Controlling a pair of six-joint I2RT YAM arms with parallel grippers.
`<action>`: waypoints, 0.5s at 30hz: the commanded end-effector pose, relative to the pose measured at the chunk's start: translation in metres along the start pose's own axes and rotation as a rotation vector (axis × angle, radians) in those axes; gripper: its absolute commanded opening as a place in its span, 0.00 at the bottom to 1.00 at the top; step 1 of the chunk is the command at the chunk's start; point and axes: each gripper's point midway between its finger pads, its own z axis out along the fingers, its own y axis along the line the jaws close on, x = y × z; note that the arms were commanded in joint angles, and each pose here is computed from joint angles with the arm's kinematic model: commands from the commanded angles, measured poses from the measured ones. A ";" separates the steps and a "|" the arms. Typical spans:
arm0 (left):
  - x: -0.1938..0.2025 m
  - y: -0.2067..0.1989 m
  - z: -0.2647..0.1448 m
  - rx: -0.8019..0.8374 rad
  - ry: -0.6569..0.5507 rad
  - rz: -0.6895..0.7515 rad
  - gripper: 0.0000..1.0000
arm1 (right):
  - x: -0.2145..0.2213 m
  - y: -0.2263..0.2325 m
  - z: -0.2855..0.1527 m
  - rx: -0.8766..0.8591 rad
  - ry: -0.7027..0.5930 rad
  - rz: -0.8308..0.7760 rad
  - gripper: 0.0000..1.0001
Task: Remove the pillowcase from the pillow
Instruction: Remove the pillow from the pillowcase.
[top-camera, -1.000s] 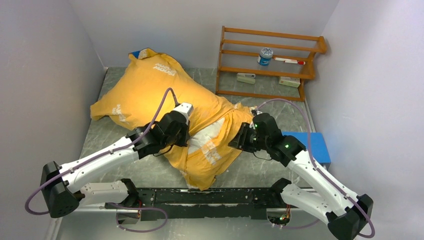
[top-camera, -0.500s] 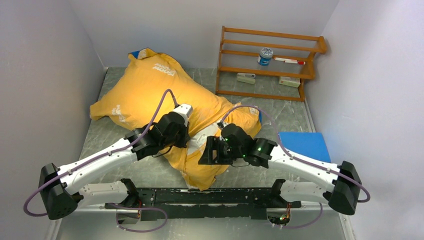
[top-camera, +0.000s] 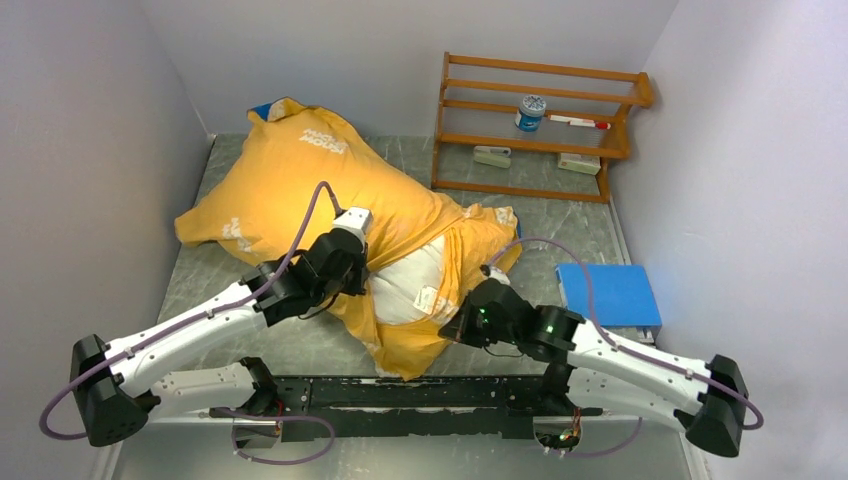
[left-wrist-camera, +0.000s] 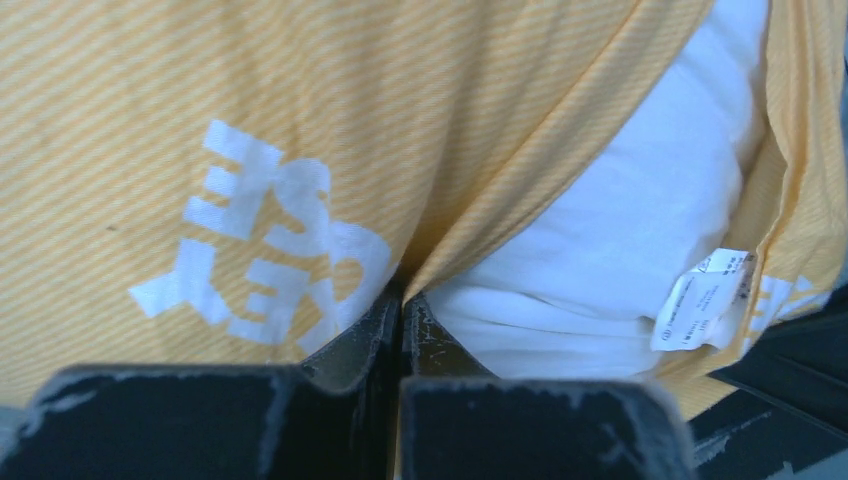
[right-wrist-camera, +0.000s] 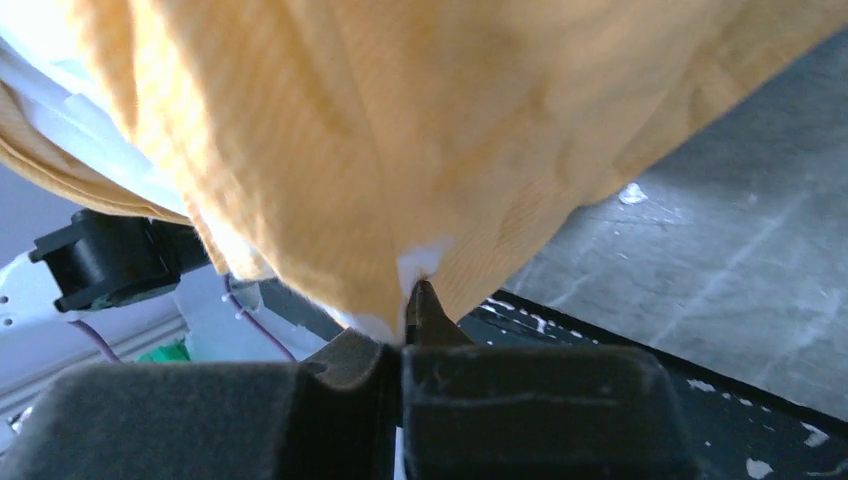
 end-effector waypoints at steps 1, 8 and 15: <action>0.035 0.066 -0.008 -0.298 0.094 0.059 0.05 | -0.002 -0.100 -0.016 0.366 -0.089 -0.004 0.00; 0.038 0.071 -0.004 -0.337 0.103 0.059 0.05 | -0.079 -0.085 -0.017 0.554 -0.212 -0.143 0.00; 0.030 0.058 -0.001 -0.251 0.074 0.081 0.05 | -0.130 -0.078 0.009 0.425 -0.080 -0.160 0.00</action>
